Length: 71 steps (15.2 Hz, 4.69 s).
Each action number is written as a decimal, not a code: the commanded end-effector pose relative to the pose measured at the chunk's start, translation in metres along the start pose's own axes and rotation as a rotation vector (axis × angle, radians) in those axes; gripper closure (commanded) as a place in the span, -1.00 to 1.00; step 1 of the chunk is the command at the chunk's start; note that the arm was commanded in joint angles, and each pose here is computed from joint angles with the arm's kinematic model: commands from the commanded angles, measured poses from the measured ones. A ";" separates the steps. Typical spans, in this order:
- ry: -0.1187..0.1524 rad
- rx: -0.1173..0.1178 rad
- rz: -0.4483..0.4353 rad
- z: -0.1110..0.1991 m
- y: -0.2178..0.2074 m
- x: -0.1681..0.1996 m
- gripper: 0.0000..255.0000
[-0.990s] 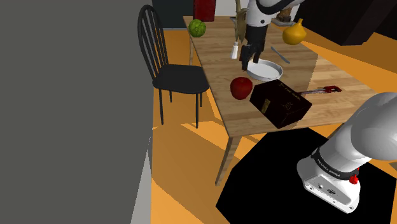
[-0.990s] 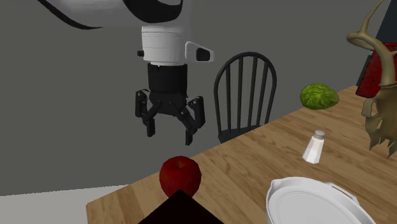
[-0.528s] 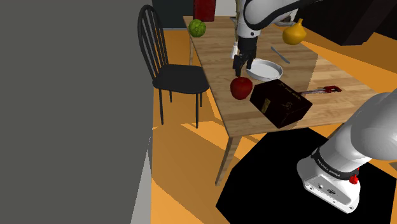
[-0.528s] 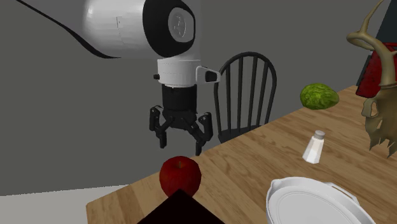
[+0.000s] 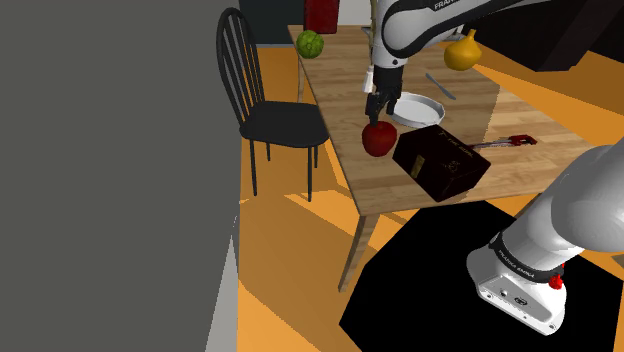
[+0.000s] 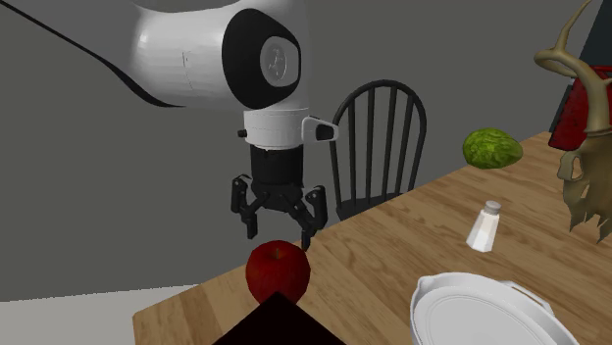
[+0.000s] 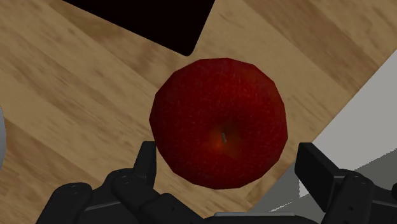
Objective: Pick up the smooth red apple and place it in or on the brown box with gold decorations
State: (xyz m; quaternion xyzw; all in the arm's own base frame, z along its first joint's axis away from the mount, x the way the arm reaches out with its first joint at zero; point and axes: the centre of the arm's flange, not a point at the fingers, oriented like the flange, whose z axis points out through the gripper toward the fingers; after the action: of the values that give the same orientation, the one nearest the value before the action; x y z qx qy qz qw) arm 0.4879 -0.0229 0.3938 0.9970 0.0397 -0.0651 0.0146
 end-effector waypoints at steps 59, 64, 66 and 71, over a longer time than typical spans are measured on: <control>0.000 0.000 0.000 -0.210 0.049 -0.183 1.00; 0.000 0.000 0.000 -0.200 0.054 -0.202 1.00; 0.000 0.000 0.000 -0.189 0.054 -0.201 1.00; 0.000 0.000 0.000 -0.163 0.053 -0.197 1.00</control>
State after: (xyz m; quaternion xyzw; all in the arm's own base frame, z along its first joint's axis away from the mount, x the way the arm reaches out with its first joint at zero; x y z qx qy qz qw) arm 0.3190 -0.0864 0.5881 0.9970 0.0397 -0.0653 0.0146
